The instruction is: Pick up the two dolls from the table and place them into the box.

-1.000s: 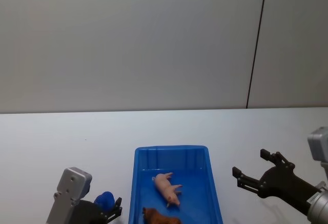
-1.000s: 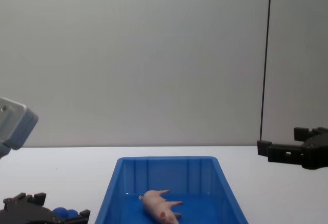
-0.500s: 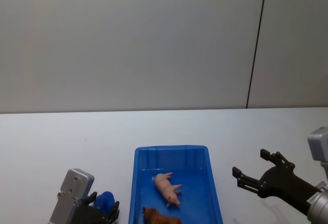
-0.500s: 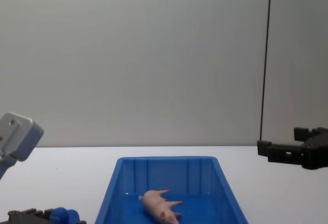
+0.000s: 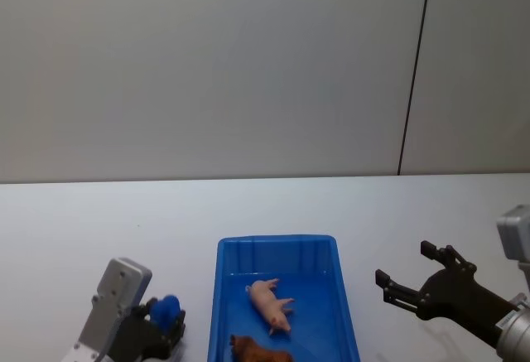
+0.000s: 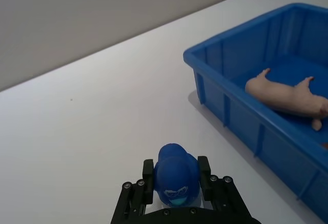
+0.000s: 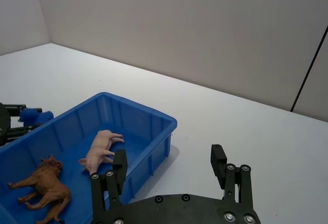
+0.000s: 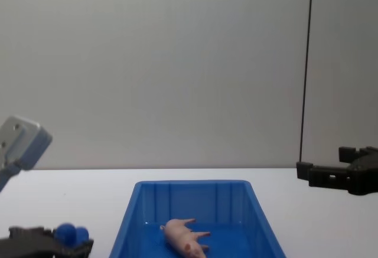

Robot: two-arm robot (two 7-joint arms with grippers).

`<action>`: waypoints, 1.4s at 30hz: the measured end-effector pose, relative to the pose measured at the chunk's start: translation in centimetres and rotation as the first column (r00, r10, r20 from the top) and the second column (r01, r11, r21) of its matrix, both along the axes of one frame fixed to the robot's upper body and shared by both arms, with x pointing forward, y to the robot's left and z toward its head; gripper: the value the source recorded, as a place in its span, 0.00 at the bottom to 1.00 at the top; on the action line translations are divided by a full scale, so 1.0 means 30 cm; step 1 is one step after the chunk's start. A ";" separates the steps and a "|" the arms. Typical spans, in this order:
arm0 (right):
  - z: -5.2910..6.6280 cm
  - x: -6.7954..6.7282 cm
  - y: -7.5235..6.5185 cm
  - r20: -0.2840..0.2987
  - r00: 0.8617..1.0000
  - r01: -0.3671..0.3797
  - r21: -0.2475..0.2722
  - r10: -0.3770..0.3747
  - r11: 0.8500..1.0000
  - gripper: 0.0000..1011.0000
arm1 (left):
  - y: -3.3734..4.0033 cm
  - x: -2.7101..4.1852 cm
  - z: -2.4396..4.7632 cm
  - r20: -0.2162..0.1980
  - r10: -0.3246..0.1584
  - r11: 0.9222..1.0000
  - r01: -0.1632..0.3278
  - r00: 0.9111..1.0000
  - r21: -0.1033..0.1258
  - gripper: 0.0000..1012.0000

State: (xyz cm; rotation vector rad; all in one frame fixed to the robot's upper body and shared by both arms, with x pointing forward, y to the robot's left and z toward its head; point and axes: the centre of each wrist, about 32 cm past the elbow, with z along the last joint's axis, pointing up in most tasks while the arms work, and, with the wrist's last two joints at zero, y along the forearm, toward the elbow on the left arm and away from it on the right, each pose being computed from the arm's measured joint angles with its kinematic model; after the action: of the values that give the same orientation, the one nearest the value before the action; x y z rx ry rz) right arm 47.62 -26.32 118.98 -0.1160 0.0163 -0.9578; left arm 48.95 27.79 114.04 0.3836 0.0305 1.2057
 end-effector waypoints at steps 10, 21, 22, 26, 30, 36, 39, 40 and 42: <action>0.000 0.000 0.000 0.000 1.000 0.000 0.000 0.000 1.000 0.99 | -0.019 0.033 0.097 0.102 -0.027 0.999 0.025 0.994 0.026 0.44; 0.000 0.000 0.000 0.000 1.000 0.000 0.000 0.000 1.000 0.99 | -0.105 0.084 0.182 0.202 -0.135 0.991 0.132 0.970 0.029 0.41; 0.000 0.000 0.000 0.000 1.000 0.000 0.000 0.000 1.000 0.99 | -0.112 0.088 0.186 0.206 -0.142 0.990 0.139 0.968 0.028 0.46; 0.000 0.000 0.000 0.000 1.000 0.000 0.000 0.000 1.000 0.99 | -0.162 0.112 0.200 0.226 -0.196 0.980 0.196 0.954 0.022 0.61; 0.000 0.000 0.000 0.000 1.000 0.000 0.000 0.000 1.000 0.99 | -0.209 0.132 0.208 0.238 -0.243 0.969 0.246 0.941 0.015 0.72; 0.000 0.000 0.000 0.000 1.000 0.000 0.000 0.000 1.000 0.99 | -0.268 0.158 0.215 0.253 -0.300 0.951 0.310 0.920 0.000 0.91; 0.000 0.000 0.000 0.000 1.000 0.000 0.000 0.000 1.000 0.99 | -0.284 0.166 0.219 0.262 -0.317 0.944 0.330 0.911 -0.005 0.98; 0.000 0.000 0.000 0.000 1.000 0.000 0.000 0.000 1.000 0.99 | -0.290 0.169 0.221 0.266 -0.326 0.940 0.340 0.907 -0.007 0.99; 0.000 0.000 0.000 0.000 1.000 0.000 0.000 0.000 1.000 0.99 | -0.297 0.172 0.222 0.271 -0.333 0.937 0.348 0.903 -0.009 0.99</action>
State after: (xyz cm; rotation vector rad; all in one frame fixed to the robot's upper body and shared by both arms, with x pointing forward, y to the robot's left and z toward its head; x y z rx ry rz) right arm 47.62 -26.32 118.99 -0.1159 0.0163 -0.9578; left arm 54.11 18.90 120.71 0.1637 -0.2259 0.8972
